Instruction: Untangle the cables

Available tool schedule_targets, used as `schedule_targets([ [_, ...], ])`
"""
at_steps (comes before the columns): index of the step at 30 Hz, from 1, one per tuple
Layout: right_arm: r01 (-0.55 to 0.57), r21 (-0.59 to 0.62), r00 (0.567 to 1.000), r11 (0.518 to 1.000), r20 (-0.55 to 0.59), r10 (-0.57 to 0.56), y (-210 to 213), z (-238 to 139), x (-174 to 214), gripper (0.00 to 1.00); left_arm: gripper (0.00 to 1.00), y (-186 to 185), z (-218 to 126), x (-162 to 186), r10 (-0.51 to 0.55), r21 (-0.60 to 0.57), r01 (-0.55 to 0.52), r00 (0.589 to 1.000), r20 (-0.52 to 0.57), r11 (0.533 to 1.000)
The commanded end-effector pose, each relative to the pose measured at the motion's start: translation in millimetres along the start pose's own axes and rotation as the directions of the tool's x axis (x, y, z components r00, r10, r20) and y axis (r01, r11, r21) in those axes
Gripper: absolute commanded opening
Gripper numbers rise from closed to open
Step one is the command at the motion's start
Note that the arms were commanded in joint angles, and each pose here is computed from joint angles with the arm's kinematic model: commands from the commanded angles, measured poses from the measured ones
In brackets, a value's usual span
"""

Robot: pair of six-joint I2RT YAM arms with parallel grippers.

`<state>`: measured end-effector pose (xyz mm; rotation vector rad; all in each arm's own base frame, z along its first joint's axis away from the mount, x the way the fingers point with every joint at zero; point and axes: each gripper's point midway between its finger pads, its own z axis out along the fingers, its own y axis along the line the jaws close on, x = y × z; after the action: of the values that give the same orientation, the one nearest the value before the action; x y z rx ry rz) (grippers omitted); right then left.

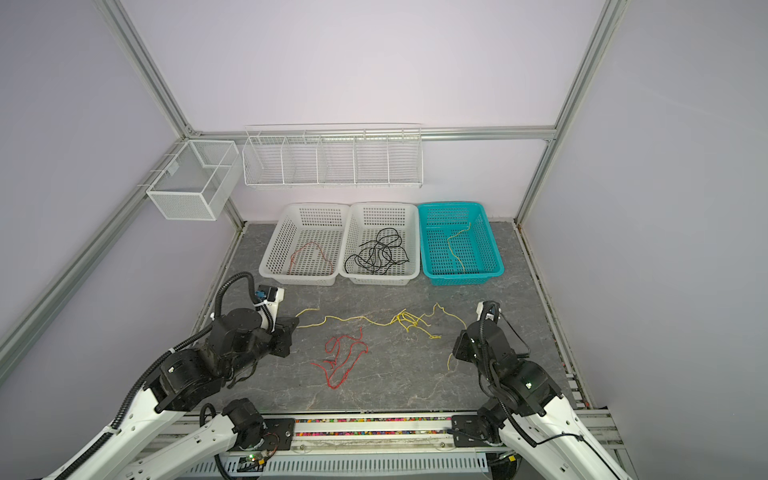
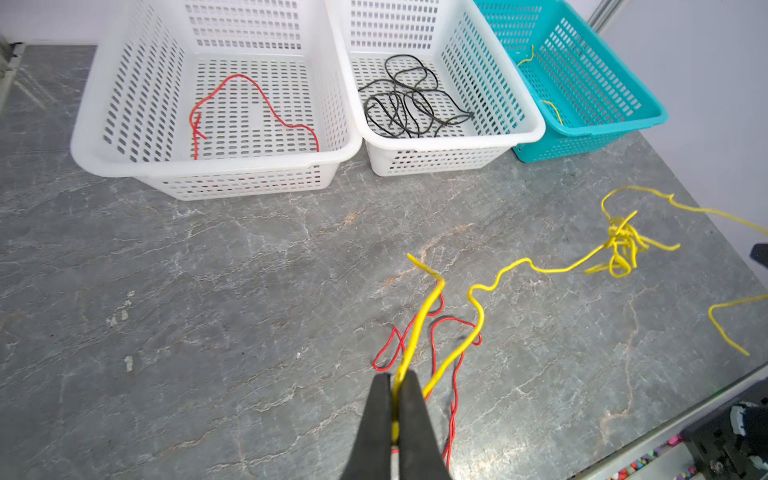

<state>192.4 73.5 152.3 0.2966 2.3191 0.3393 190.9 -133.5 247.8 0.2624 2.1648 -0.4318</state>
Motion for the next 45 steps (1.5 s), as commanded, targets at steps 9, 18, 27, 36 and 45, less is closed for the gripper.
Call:
schedule_targets([
  [9,0.069,-0.347,0.975,0.935,-0.173,-0.136,69.9,35.1,45.9,0.06,0.00,-7.2,3.7,2.0,0.017,0.026,-0.016,0.999,-0.034,1.000],
  [18,0.219,-0.526,0.950,0.822,-0.076,-0.302,132.4,14.3,38.4,0.06,0.00,-29.4,28.2,19.2,0.055,0.101,-0.039,0.984,-0.168,0.994],
  [27,0.297,-0.588,0.922,0.753,-0.029,-0.386,177.6,7.8,40.5,0.06,0.00,-33.3,38.3,27.7,0.065,0.103,-0.042,0.971,-0.229,0.994],
  [36,0.345,-0.627,0.926,0.699,0.106,-0.362,167.3,-40.2,17.2,0.06,0.00,-17.0,54.6,39.4,0.072,-0.015,-0.081,0.948,-0.311,0.997],
  [45,0.384,-0.702,0.919,0.599,0.227,-0.323,153.9,-96.3,4.0,0.06,0.00,-11.3,66.7,49.7,0.069,-0.062,-0.099,0.927,-0.367,0.993],
])
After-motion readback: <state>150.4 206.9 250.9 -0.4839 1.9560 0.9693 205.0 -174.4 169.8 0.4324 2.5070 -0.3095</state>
